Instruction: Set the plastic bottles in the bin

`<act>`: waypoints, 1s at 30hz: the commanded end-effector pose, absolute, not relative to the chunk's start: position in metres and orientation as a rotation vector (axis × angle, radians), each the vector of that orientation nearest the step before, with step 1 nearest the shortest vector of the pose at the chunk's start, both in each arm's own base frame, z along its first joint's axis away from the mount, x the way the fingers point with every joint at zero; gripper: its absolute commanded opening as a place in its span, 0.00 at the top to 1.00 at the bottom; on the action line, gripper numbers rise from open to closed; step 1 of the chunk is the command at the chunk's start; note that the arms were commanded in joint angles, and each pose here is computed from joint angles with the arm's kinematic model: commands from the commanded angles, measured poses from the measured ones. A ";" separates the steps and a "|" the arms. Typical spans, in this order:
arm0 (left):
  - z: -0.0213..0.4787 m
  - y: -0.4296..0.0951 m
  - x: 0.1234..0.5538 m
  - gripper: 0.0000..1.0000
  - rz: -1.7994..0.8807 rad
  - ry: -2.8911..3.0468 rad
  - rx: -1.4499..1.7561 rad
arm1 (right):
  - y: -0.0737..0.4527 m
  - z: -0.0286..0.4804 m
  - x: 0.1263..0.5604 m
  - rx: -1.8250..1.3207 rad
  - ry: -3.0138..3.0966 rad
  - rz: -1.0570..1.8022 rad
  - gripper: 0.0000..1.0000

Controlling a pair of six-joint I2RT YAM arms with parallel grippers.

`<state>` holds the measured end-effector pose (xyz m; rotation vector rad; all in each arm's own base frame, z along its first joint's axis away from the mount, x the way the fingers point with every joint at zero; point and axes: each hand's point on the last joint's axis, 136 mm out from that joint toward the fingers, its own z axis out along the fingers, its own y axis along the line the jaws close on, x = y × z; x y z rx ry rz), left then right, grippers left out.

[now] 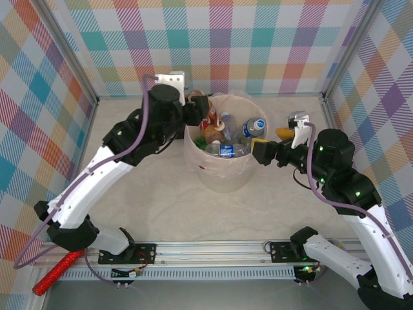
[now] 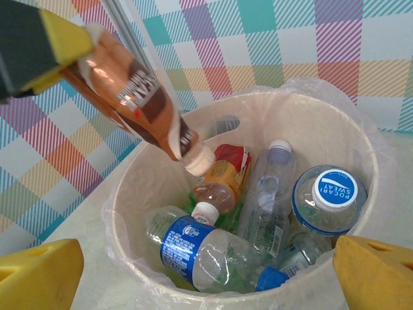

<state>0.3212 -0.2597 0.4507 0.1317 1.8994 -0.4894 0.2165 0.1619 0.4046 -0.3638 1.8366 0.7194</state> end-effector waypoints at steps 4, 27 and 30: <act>0.446 -0.300 0.334 0.44 -0.443 1.884 0.290 | 0.161 0.400 0.211 -0.376 1.842 0.724 0.01; 0.401 -0.332 0.356 0.46 -0.225 1.883 0.419 | 0.153 0.393 0.210 -0.358 1.852 0.682 0.01; 0.424 -0.311 0.361 0.45 -0.110 1.800 0.378 | 0.154 0.393 0.210 -0.359 1.852 0.688 0.01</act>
